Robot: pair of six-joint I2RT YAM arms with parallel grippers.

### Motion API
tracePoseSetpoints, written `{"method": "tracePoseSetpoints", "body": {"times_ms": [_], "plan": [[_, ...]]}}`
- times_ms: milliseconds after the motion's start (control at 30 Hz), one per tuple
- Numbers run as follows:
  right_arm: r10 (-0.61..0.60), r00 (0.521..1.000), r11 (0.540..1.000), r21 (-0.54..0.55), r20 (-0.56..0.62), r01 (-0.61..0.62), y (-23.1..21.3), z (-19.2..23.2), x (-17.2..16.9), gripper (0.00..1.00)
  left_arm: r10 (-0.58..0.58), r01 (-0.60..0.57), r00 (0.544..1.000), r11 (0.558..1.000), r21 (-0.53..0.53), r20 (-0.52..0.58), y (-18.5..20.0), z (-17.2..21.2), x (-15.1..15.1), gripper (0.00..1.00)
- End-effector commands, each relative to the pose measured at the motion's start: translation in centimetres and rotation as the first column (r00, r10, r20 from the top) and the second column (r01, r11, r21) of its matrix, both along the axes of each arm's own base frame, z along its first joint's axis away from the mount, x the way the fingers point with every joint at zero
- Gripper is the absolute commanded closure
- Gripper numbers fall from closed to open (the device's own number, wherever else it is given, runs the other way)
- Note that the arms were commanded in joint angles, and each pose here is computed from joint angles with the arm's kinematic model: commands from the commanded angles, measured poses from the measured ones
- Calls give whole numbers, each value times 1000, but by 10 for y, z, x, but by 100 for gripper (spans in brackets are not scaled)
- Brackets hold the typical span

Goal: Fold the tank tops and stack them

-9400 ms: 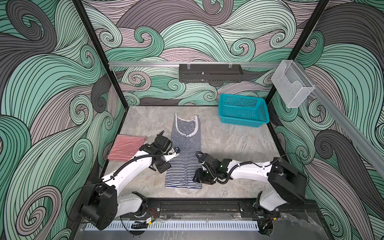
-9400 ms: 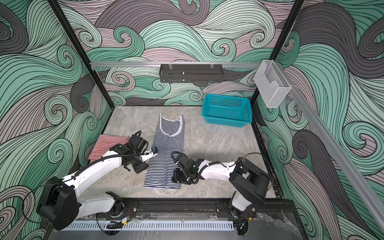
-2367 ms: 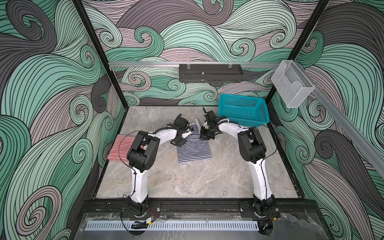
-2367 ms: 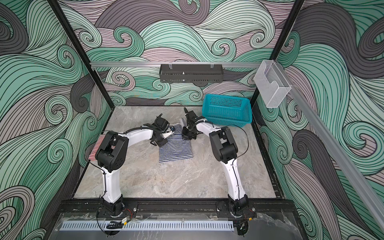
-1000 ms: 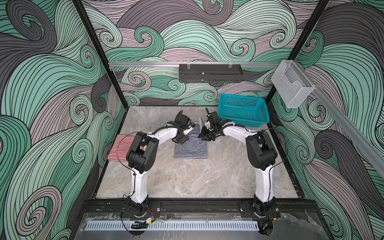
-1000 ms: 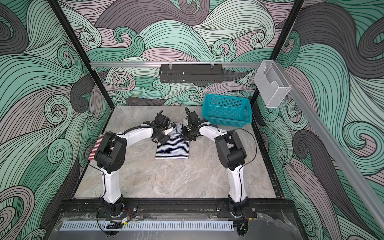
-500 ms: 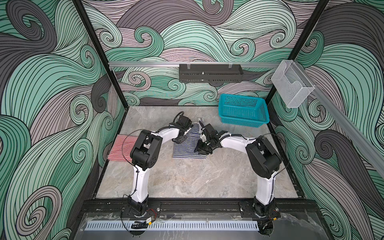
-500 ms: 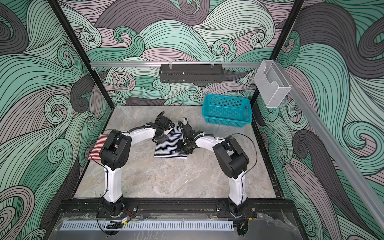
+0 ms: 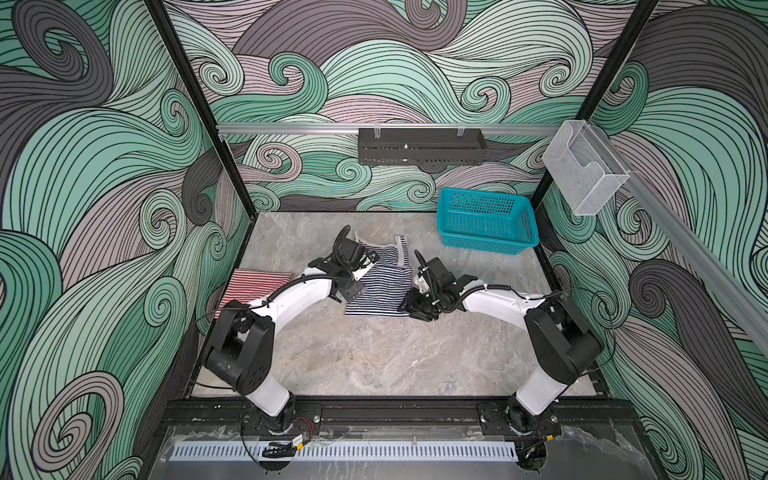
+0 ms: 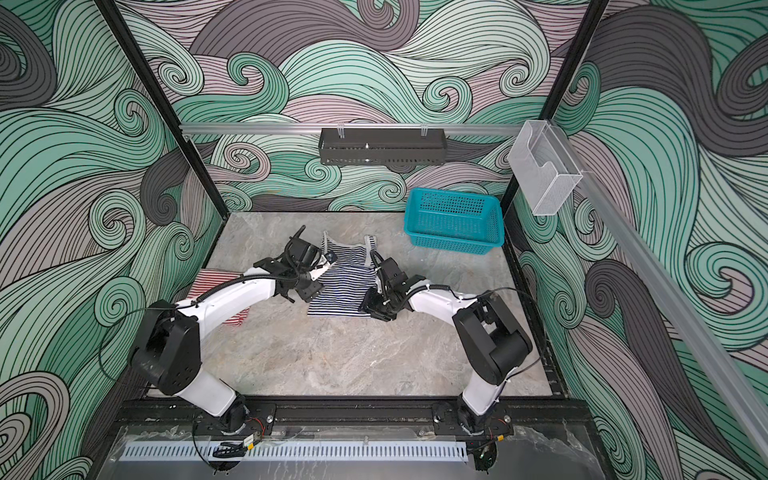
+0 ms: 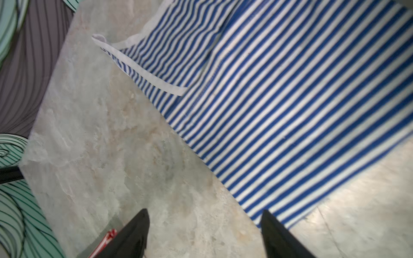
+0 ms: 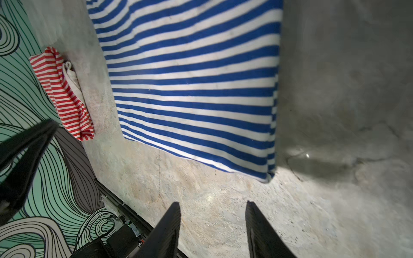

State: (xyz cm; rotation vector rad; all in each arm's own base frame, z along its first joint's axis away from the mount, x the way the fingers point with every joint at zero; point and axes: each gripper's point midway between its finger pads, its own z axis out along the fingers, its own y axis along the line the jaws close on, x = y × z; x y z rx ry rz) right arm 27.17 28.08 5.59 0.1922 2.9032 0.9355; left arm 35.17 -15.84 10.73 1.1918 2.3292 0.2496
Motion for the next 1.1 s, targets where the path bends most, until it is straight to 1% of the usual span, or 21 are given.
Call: {"method": "tracePoseSetpoints", "body": {"times_ms": [0,67,167,300,367,467,533,667,700,767,967,1067], "plan": [[-74,997,997,36,5,74,-5,5,1,49,-89,91,991,996,16,-96,-1,-19,-34,19],[-103,995,993,57,-12,103,-5,1,-2,49,-112,115,986,993,11,-127,0,-26,-47,19],[-154,987,985,78,-37,157,-7,-5,-2,49,-142,145,980,989,5,-140,1,-33,-60,19],[-252,965,963,77,-71,257,-13,-18,2,49,-155,155,980,988,-9,-124,1,-31,-65,19],[-313,945,945,72,-94,320,-17,-25,4,51,-151,150,982,989,-17,-115,1,-29,-66,19],[-371,921,922,75,-119,381,-19,-33,8,52,-151,150,982,988,-24,-114,0,-30,-67,19],[-387,913,914,77,-132,398,-17,-35,11,52,-150,148,982,989,-21,-116,1,-32,-67,19],[-386,911,919,33,-146,394,-18,-39,10,54,-148,147,982,989,-12,-118,3,-36,-69,19],[-388,910,919,16,-146,394,-20,-39,9,54,-147,146,984,989,-19,-95,4,-29,-69,19],[-387,912,921,-11,-140,389,-22,-40,8,55,-150,149,984,989,-18,-93,5,-29,-70,19],[-328,938,938,-153,-114,310,-28,-32,0,56,-153,154,985,988,-1,-79,8,-28,-69,19],[-313,942,942,-164,-123,292,-25,-32,2,56,-153,154,986,988,1,-67,7,-27,-66,19]]}}
